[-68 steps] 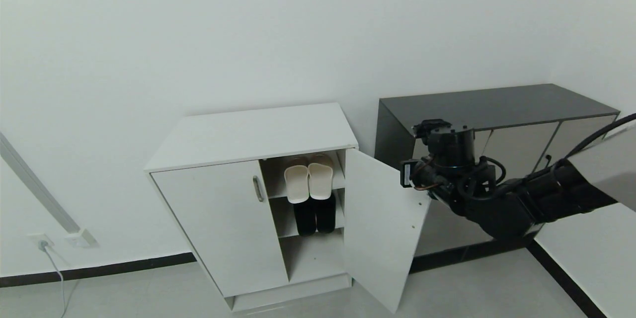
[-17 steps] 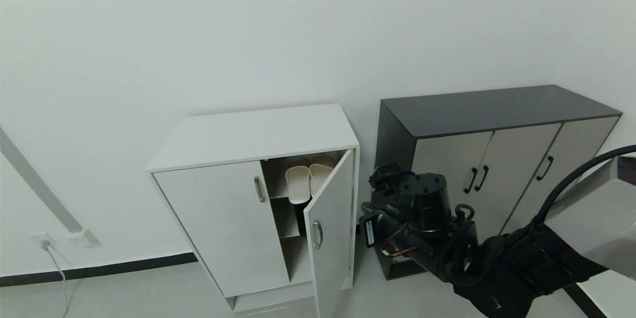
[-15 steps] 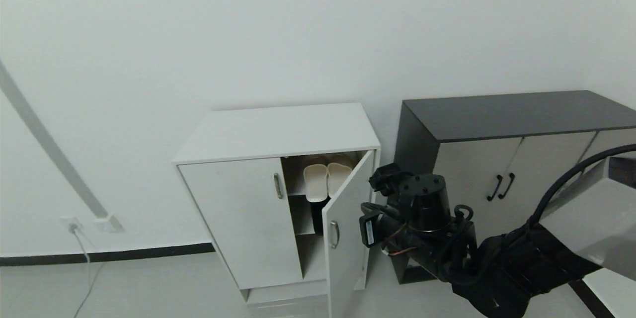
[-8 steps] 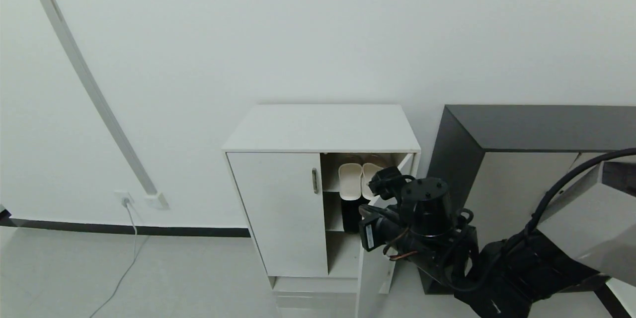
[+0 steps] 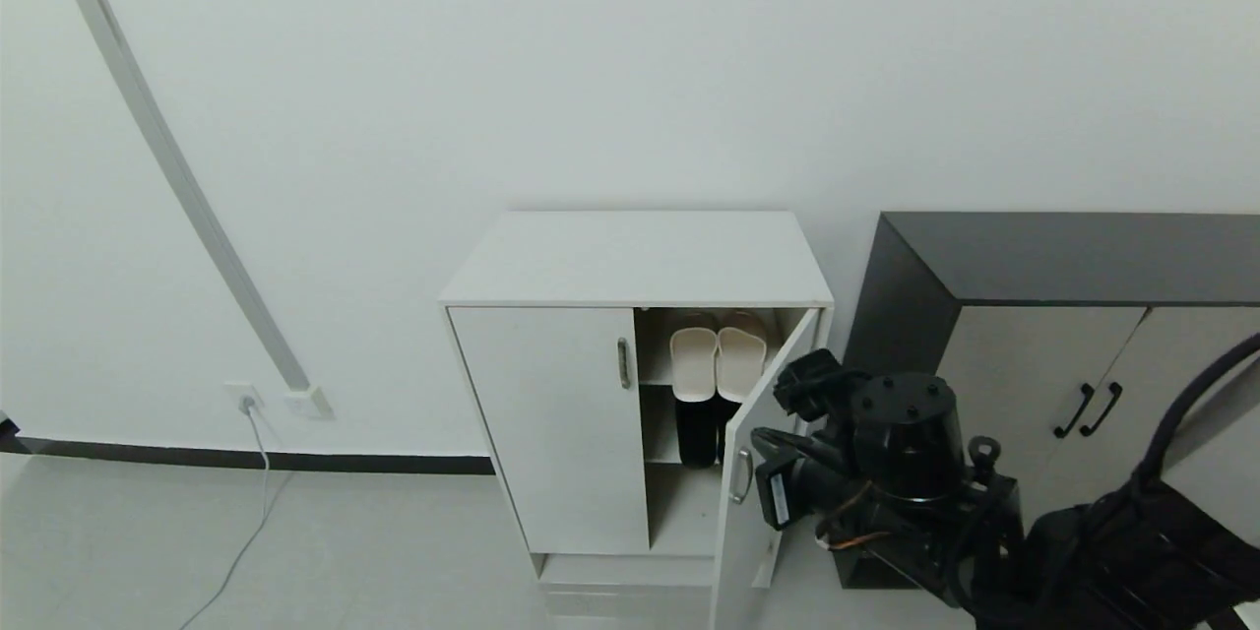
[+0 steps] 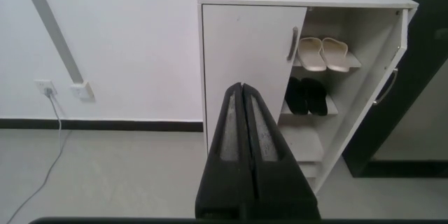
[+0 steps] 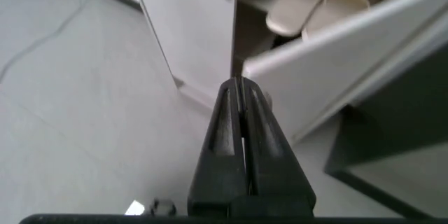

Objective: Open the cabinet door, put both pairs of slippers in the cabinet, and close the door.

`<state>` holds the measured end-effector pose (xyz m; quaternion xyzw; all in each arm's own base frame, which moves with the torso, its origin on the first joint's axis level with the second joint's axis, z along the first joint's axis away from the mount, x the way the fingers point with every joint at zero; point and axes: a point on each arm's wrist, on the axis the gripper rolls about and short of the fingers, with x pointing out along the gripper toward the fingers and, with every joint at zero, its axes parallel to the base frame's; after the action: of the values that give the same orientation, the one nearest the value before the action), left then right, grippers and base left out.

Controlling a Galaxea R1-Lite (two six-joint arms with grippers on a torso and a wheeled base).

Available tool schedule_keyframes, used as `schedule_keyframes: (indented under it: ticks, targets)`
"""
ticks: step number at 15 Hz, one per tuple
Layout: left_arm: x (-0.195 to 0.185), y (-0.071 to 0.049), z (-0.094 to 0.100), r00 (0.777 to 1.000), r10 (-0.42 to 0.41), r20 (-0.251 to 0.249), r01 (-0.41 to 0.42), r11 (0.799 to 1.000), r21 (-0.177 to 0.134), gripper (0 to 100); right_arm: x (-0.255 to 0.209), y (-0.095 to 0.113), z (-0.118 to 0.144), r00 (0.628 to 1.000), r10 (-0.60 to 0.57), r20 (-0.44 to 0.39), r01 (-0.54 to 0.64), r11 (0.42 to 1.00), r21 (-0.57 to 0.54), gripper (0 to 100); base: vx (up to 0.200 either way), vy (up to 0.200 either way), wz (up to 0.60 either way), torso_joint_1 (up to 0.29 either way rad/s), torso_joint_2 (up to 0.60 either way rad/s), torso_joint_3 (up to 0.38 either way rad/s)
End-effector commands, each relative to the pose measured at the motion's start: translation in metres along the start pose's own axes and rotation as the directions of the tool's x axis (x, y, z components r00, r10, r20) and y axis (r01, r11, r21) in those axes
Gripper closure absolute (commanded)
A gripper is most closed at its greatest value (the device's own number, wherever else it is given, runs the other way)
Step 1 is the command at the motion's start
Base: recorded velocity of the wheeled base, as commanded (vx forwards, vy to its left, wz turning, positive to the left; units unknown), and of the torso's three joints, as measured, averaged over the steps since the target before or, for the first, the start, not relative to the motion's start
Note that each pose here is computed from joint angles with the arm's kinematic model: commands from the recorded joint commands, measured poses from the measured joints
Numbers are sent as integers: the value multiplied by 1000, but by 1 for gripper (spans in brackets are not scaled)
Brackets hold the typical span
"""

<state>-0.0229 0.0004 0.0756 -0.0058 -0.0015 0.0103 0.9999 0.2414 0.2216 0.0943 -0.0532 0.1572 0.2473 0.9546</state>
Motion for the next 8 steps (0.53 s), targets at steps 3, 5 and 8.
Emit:
schedule_keyframes:
  ticks: [3,5,8]
  targets:
    - [0,0,0,1000,1,-1,-1,1000,-1,100,-34,-11,-22,998,-7,-66,7,1000,-6,100,200,0,0,4,4,4]
    - [0,0,0,1000,1,-1,-1,1000,-1,100,-35,-11,-34,996,-8,-91,7,1000,-14,100,0,0,0,0,0,0]
    - [0,0,0,1000,2,-1,-2,1000,-2,100,-25,-9,-46,995,-7,-100,6,1000,-13,100,0,0,0,0,0,0]
